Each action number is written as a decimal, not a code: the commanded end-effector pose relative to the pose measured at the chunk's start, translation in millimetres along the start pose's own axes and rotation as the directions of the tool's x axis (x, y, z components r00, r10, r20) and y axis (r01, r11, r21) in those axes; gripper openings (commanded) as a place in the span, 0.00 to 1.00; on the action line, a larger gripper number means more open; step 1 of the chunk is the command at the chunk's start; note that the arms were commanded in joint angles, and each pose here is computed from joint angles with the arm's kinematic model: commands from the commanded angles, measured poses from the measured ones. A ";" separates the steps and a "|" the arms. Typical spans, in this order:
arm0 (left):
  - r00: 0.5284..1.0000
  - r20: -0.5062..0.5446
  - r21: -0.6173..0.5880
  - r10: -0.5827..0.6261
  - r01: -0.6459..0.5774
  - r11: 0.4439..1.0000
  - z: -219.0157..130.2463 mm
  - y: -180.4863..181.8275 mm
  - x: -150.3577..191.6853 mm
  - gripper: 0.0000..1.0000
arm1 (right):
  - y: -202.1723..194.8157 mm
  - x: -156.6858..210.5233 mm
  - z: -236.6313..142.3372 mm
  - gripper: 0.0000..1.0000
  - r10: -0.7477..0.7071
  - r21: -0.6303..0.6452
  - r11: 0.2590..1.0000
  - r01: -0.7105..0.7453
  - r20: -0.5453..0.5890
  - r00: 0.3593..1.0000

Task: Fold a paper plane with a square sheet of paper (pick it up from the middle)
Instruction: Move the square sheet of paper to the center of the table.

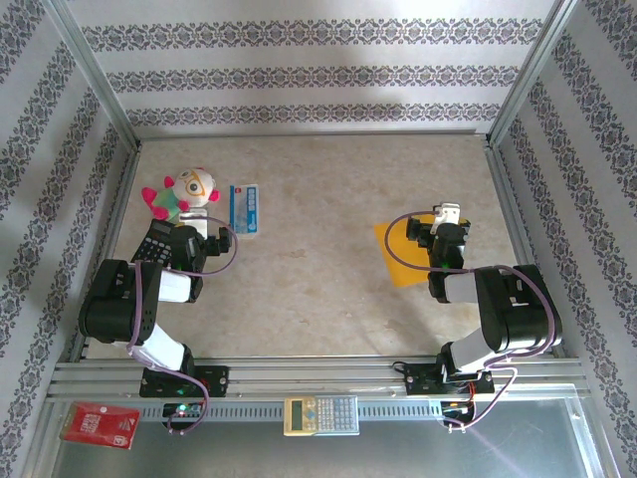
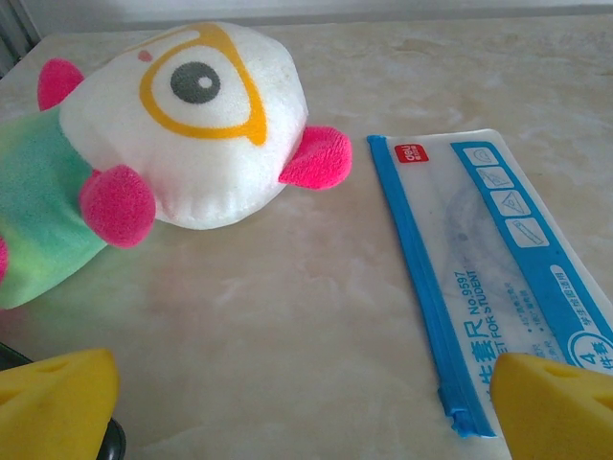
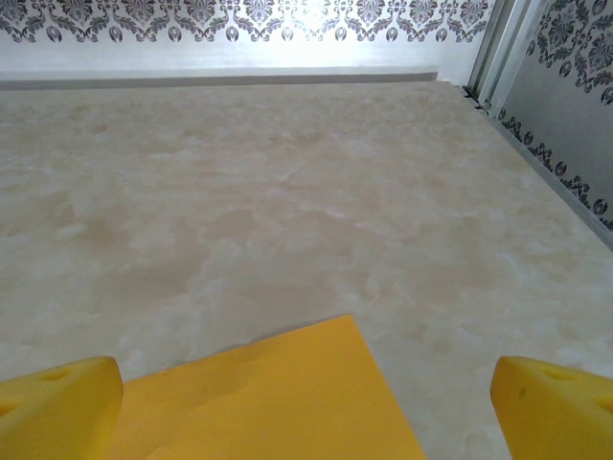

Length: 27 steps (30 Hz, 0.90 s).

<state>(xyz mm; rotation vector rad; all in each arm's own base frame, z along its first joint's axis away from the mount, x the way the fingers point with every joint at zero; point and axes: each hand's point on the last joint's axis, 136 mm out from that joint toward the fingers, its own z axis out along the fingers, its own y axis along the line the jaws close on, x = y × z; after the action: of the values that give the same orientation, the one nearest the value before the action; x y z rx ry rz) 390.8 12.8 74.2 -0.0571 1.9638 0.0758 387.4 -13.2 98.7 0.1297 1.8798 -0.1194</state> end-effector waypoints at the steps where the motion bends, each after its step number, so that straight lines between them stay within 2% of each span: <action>1: 0.998 0.058 -0.004 -0.011 0.012 1.000 3.3 2.9 -16.8 1.00 | 0.4 -11.8 4.1 0.98 0.013 -0.007 1.000 -0.012 0.038 0.999; 14: 0.998 0.062 -0.021 -0.019 0.021 1.000 2.3 6.1 -16.4 1.00 | 0.1 -12.0 3.5 0.98 0.012 -0.006 1.000 -0.012 0.040 0.999; 17: 0.995 0.089 -0.049 -0.035 0.039 0.998 -6.2 11.8 -22.1 1.00 | -3.2 -25.5 -8.5 0.98 0.016 0.009 1.000 -0.017 0.081 0.997; 19: 0.995 0.097 -0.060 -0.035 0.041 0.997 -14.1 14.4 -35.1 1.00 | -14.6 -34.2 -22.0 0.98 0.032 0.064 0.997 -0.038 0.094 0.995; 21: 0.995 0.091 -0.094 -0.050 0.058 0.994 -21.9 20.9 -47.4 1.00 | -36.9 -48.8 -35.5 0.98 0.091 0.173 0.979 -0.110 0.116 0.989; 22: 0.995 0.073 -0.128 -0.074 0.083 0.988 -26.5 27.2 -51.3 1.00 | -49.9 -46.8 -43.9 0.98 0.137 0.229 0.960 -0.159 0.108 0.985; 24: 0.981 0.059 -0.196 -0.182 0.190 0.962 -35.7 40.9 -61.0 1.00 | -63.3 -66.0 -58.0 0.98 0.201 0.267 0.936 -0.228 0.126 0.971; 27: 0.962 0.008 -0.134 -0.272 0.270 0.953 -46.1 30.9 -70.9 1.00 | -69.1 -65.2 -76.9 0.98 0.307 0.262 0.911 -0.318 0.083 0.948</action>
<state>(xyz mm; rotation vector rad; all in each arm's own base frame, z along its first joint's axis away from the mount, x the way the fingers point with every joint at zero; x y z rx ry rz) 387.7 34.3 173.6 -0.2694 1.8205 0.0805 345.2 -60.4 205.6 0.4494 1.6659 -0.1684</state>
